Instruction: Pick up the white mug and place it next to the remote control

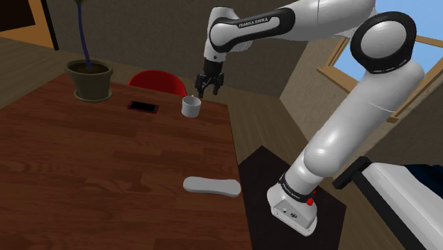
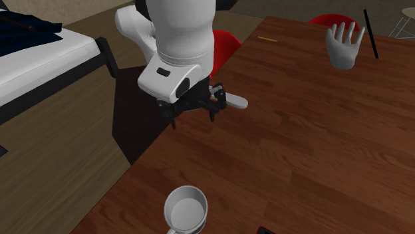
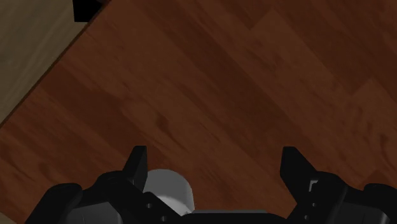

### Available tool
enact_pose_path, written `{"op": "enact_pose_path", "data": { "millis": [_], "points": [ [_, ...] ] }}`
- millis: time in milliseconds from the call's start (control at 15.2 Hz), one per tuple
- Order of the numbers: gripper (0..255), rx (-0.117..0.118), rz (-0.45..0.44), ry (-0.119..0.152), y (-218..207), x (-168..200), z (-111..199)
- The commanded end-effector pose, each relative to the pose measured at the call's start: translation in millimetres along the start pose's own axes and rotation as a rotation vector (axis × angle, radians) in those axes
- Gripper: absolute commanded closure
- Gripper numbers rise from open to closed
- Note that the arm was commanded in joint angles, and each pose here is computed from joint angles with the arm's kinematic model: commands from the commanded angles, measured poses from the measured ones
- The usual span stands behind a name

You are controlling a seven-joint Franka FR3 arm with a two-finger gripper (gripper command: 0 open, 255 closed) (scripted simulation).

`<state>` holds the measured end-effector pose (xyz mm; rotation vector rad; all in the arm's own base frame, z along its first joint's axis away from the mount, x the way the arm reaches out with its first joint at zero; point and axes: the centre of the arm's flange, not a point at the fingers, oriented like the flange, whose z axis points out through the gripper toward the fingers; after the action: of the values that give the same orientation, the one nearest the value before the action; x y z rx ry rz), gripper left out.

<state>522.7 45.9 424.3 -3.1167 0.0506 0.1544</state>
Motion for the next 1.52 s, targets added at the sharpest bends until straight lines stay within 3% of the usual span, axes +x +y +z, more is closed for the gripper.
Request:
{"op": "enact_pose_path", "data": {
  "millis": [0, 792, 1452],
  "points": [
    [0, -0.009, 0.007, 0.002, 0, 24, 14],
    [0, -0.066, 0.045, 0.006, -3, 157, 99],
    [0, -0.068, 0.046, 0.006, 0, 161, 141]
  ]
}}
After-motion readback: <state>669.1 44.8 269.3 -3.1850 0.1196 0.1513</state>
